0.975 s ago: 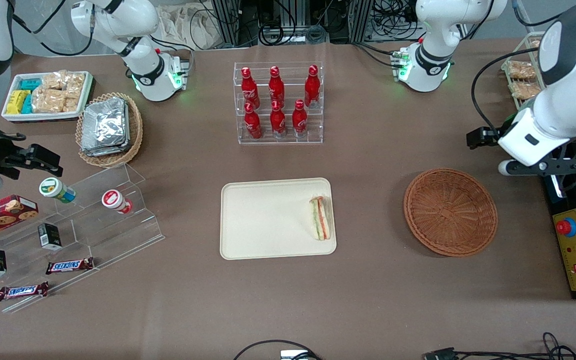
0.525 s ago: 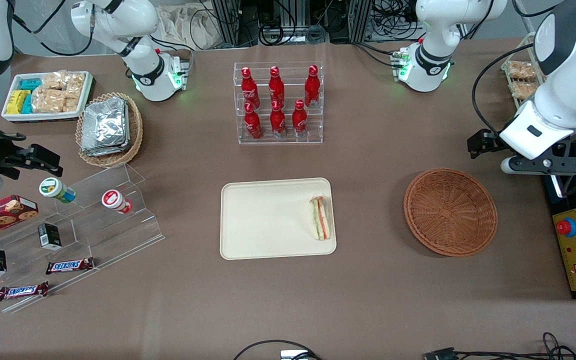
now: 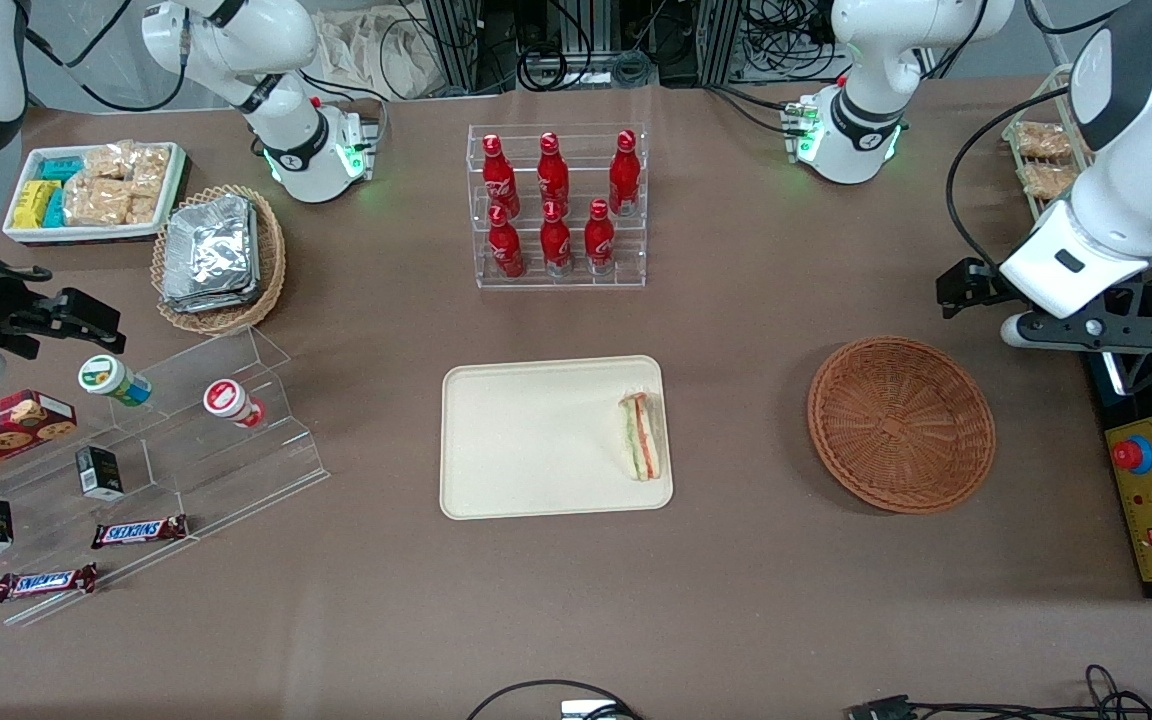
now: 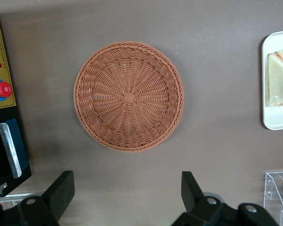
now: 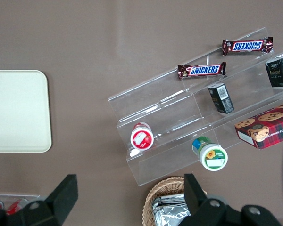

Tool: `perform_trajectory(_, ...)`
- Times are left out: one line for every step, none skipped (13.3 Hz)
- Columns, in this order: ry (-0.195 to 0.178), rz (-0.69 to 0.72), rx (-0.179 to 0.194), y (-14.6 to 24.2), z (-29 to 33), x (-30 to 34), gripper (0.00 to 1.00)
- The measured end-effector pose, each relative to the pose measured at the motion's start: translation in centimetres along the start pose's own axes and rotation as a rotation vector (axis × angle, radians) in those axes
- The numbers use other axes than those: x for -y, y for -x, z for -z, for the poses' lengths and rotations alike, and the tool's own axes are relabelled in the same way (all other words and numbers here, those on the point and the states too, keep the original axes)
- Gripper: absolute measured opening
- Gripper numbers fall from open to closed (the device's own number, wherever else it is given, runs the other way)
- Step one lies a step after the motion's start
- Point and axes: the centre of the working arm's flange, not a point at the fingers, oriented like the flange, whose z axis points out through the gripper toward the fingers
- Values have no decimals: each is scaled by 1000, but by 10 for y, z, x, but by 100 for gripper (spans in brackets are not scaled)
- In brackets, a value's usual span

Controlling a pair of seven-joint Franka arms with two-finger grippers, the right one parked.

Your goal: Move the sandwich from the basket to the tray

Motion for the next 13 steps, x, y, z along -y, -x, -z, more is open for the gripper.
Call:
perform_trajectory(0,0,1,0,0,0,100)
perform_trajectory(0,0,1,0,0,0,100)
perform_trajectory(0,0,1,0,-1,0,100)
perform_trajectory(0,1,2,0,-1,0,100)
perform_trajectory(0,1,2,0,-1,1,100)
perform_trajectory(0,1,2,0,-1,1,100)
perform_trajectory(0,2,1,0,-1,1,100)
perform_trajectory(0,2,1,0,0,1,100)
perform_trajectory(0,2,0,0,0,1,100)
perform_trajectory(0,2,-1,0,1,1,100)
perform_trajectory(0,3,-2,0,1,2,100)
perform_trajectory(0,3,-3,0,1,2,100)
perform_trajectory(0,4,-3,0,1,2,100)
